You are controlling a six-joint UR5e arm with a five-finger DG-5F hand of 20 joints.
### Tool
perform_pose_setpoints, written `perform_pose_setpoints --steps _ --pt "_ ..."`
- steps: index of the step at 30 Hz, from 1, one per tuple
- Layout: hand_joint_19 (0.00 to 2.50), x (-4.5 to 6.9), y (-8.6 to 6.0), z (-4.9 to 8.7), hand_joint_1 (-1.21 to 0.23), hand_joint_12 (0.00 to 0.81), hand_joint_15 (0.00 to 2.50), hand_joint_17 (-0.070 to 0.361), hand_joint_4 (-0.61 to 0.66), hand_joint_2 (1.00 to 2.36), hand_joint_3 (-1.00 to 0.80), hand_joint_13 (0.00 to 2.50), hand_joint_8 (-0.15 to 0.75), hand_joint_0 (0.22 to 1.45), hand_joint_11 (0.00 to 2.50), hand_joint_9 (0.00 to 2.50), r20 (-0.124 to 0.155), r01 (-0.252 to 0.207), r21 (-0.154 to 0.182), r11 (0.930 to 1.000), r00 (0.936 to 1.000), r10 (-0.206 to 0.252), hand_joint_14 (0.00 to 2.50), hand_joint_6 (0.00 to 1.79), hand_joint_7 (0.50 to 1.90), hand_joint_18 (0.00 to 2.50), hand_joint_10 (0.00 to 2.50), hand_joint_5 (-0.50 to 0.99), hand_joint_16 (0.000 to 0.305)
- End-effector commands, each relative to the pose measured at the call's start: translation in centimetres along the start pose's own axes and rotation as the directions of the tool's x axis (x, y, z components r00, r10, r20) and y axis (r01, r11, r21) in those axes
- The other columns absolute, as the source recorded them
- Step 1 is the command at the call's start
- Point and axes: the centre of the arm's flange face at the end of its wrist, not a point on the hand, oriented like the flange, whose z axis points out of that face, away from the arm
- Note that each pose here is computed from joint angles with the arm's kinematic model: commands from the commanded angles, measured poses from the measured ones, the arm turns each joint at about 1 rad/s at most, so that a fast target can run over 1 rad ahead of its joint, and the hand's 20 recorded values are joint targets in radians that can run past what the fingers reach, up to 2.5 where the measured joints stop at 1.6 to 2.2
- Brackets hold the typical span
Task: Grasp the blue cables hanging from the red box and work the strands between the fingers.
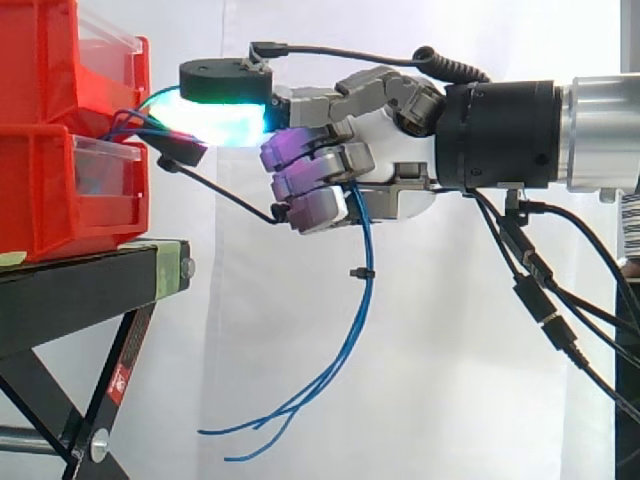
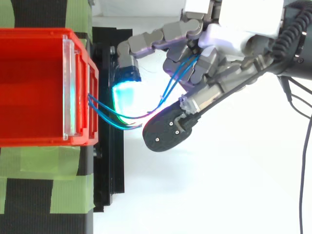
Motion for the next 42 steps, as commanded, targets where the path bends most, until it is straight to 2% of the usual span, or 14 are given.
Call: perform_pose_setpoints --steps 1,2,3,4,7,12,13,14,16,18,22,31,38,42 --pt "0.84 -0.01 -0.04 0.00 -0.85 0.598 1.54 0.171 -0.03 1.01 -0.16 1.75 0.481 1.07 2.50 1.31 0.001 0.000 0.000 1.0000 1.0000 0.000 2.50 0.87 1.15 2.46 2.50 0.18 0.228" --pt "0.84 -0.01 -0.04 0.00 -0.85 0.598 1.54 0.171 -0.04 1.01 -0.14 1.75 0.481 1.11 2.50 1.31 0.001 0.000 0.000 1.0000 1.0000 0.000 2.50 0.89 1.19 2.46 2.50 0.17 0.228" --pt "0.84 -0.01 -0.04 0.00 -0.84 0.598 1.54 0.171 -0.04 1.01 -0.14 1.75 0.481 1.17 2.50 1.31 0.001 0.000 0.000 1.0000 1.0000 0.000 2.50 1.10 1.17 2.46 2.50 0.12 0.228" --pt "0.84 -0.01 -0.04 0.00 -0.83 0.598 1.54 0.171 -0.05 1.01 -0.13 1.75 0.481 1.20 2.50 1.31 0.001 0.000 0.000 1.0000 1.0000 0.000 2.50 1.23 1.14 2.46 2.50 0.09 0.228" --pt "0.84 -0.01 -0.04 0.00 -0.83 0.598 1.54 0.171 0.01 1.00 -0.03 1.75 0.481 1.17 2.50 1.31 0.001 0.000 0.000 1.0000 1.0000 0.000 2.50 1.29 1.12 2.46 2.50 0.09 0.228" --pt "0.84 -0.01 0.05 -0.01 -0.84 0.598 1.54 0.171 0.05 1.00 -0.08 1.75 0.481 1.06 2.50 1.31 0.001 0.000 -0.001 1.0000 1.0000 0.000 2.50 1.14 1.06 2.46 2.50 0.09 0.228" --pt "0.84 -0.01 -0.04 0.00 -0.84 0.598 1.54 0.171 0.06 1.01 -0.15 1.75 0.481 1.00 2.50 1.31 0.001 0.000 0.000 1.0000 1.0000 0.000 2.50 1.07 1.05 2.46 2.50 0.07 0.228" --pt "0.84 -0.01 -0.04 0.00 -0.82 0.598 1.54 0.171 0.05 1.01 -0.31 1.75 0.481 0.92 2.50 1.31 0.001 0.000 0.000 1.0000 1.0000 0.000 2.50 1.03 1.08 2.46 2.50 0.06 0.228" --pt "0.84 -0.01 -0.04 0.00 -0.80 0.598 1.54 0.171 0.06 1.01 -0.56 1.75 0.481 0.87 2.50 1.31 0.001 0.000 0.000 1.0000 1.0000 0.000 2.50 0.95 1.12 2.46 2.50 0.03 0.228" --pt "0.84 -0.01 -0.04 0.00 -0.80 0.598 1.54 0.171 0.06 1.01 -0.72 1.75 0.481 0.84 2.50 1.31 0.001 0.000 0.000 1.0000 1.0000 0.000 2.50 0.93 1.12 2.46 2.50 0.03 0.228" --pt "0.84 0.02 -0.04 0.00 -0.79 0.598 1.54 0.171 0.10 1.00 -0.89 1.75 0.481 0.79 2.50 1.31 -0.002 0.003 0.000 1.0000 1.0000 -0.003 2.50 0.92 1.12 2.46 2.50 0.03 0.228" --pt "0.84 0.02 -0.04 0.00 -0.77 0.598 1.54 0.171 0.13 1.00 -1.00 1.75 0.481 0.76 2.50 1.31 -0.002 0.005 0.000 1.0000 1.0000 -0.005 2.50 0.93 1.13 2.46 2.50 0.04 0.228" --pt "0.84 0.02 -0.04 0.00 -0.78 0.598 1.54 0.171 0.14 1.00 -1.00 1.75 0.481 0.74 2.50 1.31 -0.002 0.006 0.000 1.0000 1.0000 -0.006 2.50 0.95 1.11 2.46 2.50 0.03 0.228" --pt "0.84 0.02 -0.04 0.00 -0.77 0.598 1.54 0.171 0.15 1.00 -1.00 1.75 0.481 0.75 2.50 1.31 -0.002 0.006 0.000 1.0000 1.0000 -0.006 2.50 1.06 1.07 2.46 2.50 0.03 0.228"
